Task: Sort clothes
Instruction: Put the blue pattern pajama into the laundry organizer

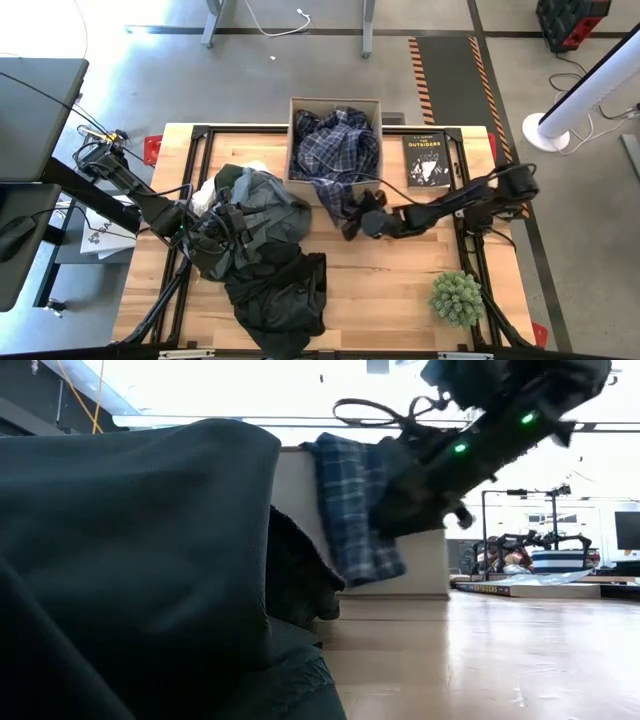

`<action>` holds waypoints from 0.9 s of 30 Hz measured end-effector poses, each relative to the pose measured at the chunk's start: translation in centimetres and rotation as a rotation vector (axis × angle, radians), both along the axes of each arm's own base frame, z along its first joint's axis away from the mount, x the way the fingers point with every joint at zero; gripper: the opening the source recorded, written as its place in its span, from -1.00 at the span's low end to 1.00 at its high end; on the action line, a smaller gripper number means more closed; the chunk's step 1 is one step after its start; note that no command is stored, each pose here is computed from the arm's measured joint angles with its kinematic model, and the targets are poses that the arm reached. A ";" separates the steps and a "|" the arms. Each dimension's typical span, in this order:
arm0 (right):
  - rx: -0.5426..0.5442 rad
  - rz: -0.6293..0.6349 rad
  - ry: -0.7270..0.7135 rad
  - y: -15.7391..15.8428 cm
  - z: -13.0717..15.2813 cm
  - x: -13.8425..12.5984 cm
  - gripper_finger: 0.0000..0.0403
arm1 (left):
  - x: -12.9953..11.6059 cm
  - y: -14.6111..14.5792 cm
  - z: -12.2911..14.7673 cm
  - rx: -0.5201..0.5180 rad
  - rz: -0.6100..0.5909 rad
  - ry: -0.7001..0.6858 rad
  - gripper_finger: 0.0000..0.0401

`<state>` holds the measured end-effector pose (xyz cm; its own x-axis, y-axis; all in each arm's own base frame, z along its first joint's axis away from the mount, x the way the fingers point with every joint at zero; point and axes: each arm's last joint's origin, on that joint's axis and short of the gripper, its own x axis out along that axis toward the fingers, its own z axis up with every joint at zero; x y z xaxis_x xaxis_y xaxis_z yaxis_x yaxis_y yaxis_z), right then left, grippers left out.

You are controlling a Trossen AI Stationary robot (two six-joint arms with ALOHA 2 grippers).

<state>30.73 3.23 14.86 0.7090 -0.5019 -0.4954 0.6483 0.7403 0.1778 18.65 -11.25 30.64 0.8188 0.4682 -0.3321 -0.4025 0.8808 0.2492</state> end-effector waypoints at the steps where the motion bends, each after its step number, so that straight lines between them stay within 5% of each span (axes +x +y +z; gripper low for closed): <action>1: -0.009 -0.004 -0.023 -0.2 0.1 0.7 -0.16 | 0.0 0.0 0.0 0.000 0.000 0.000 -0.38; 12: -0.254 0.075 -0.154 -0.4 10.0 7.2 -0.16 | 0.0 0.0 0.0 0.000 0.000 0.000 -0.38; 18: -0.383 -0.028 0.024 -3.7 14.6 8.2 -0.16 | 0.0 0.0 0.0 0.001 -0.001 0.001 -0.38; 22: -0.292 -0.042 0.162 -8.3 16.2 7.5 -0.16 | 0.0 0.0 0.0 0.002 -0.001 0.002 -0.38; 27: -0.076 -0.036 0.269 -13.9 14.9 5.6 -0.16 | 0.0 0.0 0.0 0.002 -0.001 0.002 -0.38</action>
<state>36.33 -10.70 29.77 0.5377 -0.5672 -0.6238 0.6910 0.7204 -0.0594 18.65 -11.25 30.63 0.8187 0.4679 -0.3328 -0.4012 0.8808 0.2514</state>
